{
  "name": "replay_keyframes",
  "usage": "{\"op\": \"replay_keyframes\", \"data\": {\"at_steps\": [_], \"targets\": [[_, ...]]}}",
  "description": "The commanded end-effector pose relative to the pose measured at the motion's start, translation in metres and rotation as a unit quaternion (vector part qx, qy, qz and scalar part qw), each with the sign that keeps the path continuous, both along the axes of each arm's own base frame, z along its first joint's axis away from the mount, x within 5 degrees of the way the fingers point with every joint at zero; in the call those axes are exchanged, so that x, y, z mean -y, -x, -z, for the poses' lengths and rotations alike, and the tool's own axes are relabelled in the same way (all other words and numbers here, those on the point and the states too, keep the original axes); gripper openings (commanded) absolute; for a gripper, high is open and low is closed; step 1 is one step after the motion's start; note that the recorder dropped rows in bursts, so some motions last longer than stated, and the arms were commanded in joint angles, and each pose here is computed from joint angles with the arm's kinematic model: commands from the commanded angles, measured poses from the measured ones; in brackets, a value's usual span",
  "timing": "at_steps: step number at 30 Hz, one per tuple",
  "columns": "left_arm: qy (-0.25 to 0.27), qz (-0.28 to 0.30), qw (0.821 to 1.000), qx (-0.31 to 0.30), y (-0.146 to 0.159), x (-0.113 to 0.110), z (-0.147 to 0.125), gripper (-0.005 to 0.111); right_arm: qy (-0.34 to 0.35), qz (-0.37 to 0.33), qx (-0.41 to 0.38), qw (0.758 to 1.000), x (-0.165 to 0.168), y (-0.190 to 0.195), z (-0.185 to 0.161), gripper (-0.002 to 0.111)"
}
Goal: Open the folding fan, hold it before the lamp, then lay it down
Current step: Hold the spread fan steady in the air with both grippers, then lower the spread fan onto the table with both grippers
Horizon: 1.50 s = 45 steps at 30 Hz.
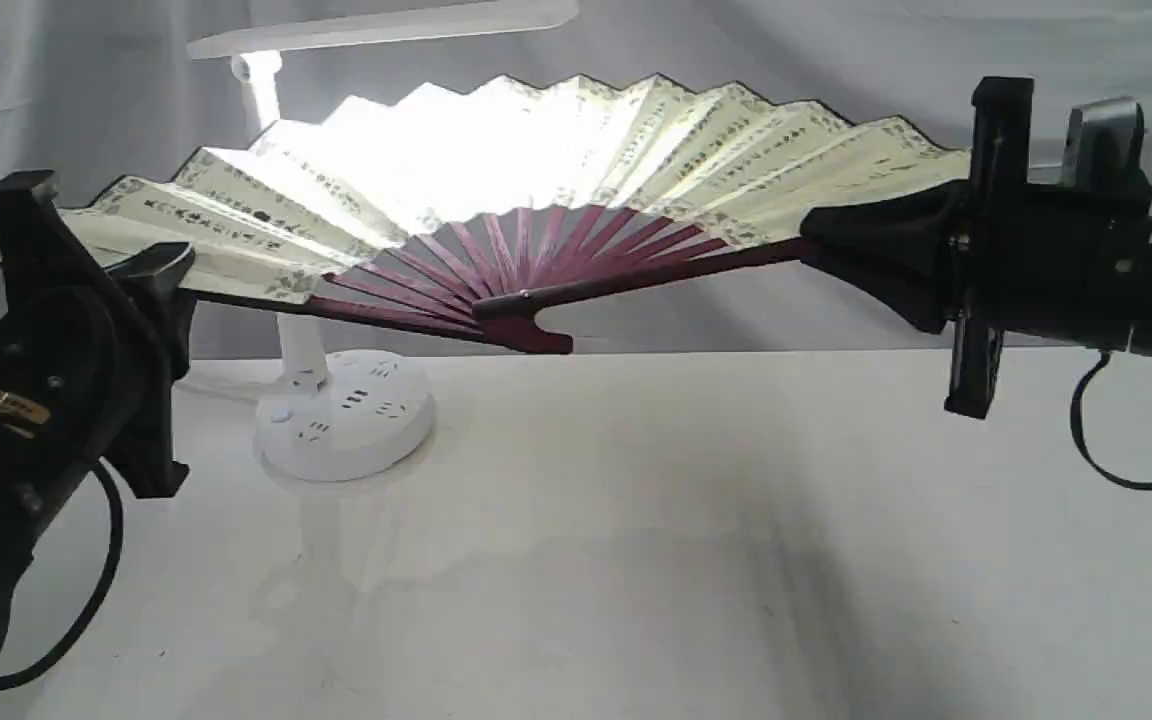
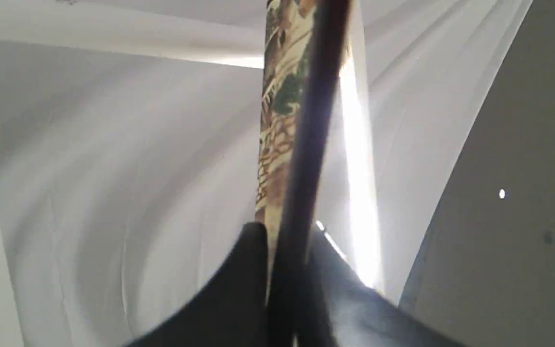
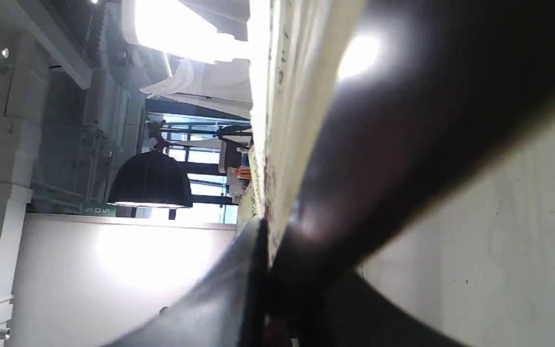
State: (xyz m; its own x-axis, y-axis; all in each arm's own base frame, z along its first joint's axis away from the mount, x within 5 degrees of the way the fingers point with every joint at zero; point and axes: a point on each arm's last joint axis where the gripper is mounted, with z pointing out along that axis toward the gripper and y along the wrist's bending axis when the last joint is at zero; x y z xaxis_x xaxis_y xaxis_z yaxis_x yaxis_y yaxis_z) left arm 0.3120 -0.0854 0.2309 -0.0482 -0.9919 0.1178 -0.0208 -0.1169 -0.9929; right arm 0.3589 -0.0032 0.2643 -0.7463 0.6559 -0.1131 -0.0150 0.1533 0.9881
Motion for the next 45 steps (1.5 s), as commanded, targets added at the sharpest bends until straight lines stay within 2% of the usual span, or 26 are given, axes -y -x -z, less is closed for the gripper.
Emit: {"op": "replay_keyframes", "data": {"at_steps": [1, 8, 15, 23, 26, 30, 37, 45], "targets": [[0.069, -0.101, 0.992, 0.042, 0.0, -0.03, -0.011, 0.0, 0.045, 0.036, -0.01, 0.998, 0.016, 0.003, 0.015, 0.0], [0.049, -0.07, 0.996, 0.022, 0.001, -0.014, -0.004, 0.0, 0.045, 0.048, -0.038, 0.997, 0.034, 0.013, 0.046, 0.0], [0.033, -0.064, 0.997, -0.025, -0.002, 0.009, 0.031, 0.0, 0.029, 0.067, -0.065, 0.995, 0.06, 0.029, 0.078, 0.0], [0.015, -0.028, 0.999, -0.034, -0.02, 0.049, 0.062, 0.0, 0.026, 0.105, -0.08, 0.991, 0.092, 0.041, 0.102, 0.0], [0.01, -0.005, 0.999, -0.04, -0.027, 0.071, 0.074, 0.0, 0.027, 0.121, -0.089, 0.988, 0.102, 0.043, 0.109, 0.0], [0.004, 0.003, 0.998, -0.055, -0.032, 0.086, 0.093, 0.0, 0.017, 0.137, -0.107, 0.985, 0.114, 0.047, 0.122, 0.0], [-0.013, -0.001, 0.996, -0.085, -0.035, 0.087, 0.121, 0.0, 0.015, 0.166, -0.154, 0.974, 0.131, 0.052, 0.156, 0.0], [-0.037, 0.037, 0.995, -0.083, -0.044, 0.1, 0.137, 0.0, 0.023, 0.158, -0.177, 0.971, 0.131, 0.054, 0.185, 0.0]]}}
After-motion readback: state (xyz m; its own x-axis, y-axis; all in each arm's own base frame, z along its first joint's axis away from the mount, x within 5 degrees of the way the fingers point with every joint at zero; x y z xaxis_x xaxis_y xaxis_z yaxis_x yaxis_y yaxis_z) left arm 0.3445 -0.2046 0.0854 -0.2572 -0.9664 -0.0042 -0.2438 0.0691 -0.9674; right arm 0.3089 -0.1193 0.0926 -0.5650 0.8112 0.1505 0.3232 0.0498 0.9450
